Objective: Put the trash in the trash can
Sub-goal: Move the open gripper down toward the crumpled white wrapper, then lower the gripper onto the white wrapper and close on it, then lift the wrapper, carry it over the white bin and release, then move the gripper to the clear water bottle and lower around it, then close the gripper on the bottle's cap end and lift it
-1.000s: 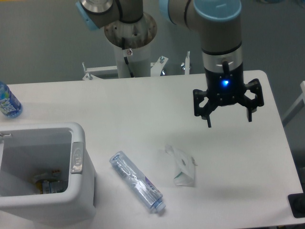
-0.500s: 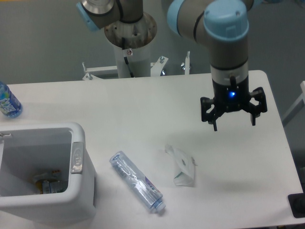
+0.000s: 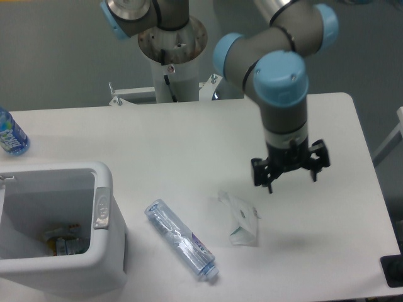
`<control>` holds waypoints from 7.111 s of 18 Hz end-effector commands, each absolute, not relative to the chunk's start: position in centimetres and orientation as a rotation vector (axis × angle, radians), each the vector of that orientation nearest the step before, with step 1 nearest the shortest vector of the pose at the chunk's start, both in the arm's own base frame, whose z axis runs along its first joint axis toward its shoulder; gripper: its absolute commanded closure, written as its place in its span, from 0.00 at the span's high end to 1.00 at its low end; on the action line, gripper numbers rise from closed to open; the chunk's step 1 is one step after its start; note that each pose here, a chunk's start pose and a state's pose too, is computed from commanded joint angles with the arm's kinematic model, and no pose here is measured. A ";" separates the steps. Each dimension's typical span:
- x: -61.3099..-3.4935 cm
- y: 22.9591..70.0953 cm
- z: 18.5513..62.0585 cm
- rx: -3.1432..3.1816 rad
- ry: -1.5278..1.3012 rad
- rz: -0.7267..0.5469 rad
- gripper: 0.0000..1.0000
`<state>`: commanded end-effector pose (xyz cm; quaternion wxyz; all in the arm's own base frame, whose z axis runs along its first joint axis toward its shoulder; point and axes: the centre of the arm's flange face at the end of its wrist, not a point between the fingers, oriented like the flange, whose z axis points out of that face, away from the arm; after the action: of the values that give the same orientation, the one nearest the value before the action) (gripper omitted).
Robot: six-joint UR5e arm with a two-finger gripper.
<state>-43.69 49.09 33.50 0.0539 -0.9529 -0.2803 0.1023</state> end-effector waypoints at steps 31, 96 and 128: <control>-44.1 52.0 34.4 -2.752 -0.779 0.243 0.00; -37.9 63.2 21.4 -2.646 -1.253 -0.059 1.00; -36.7 63.7 19.6 -2.696 -1.235 0.021 0.63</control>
<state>-36.71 63.68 19.62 0.0880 -0.9056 -0.4148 0.0070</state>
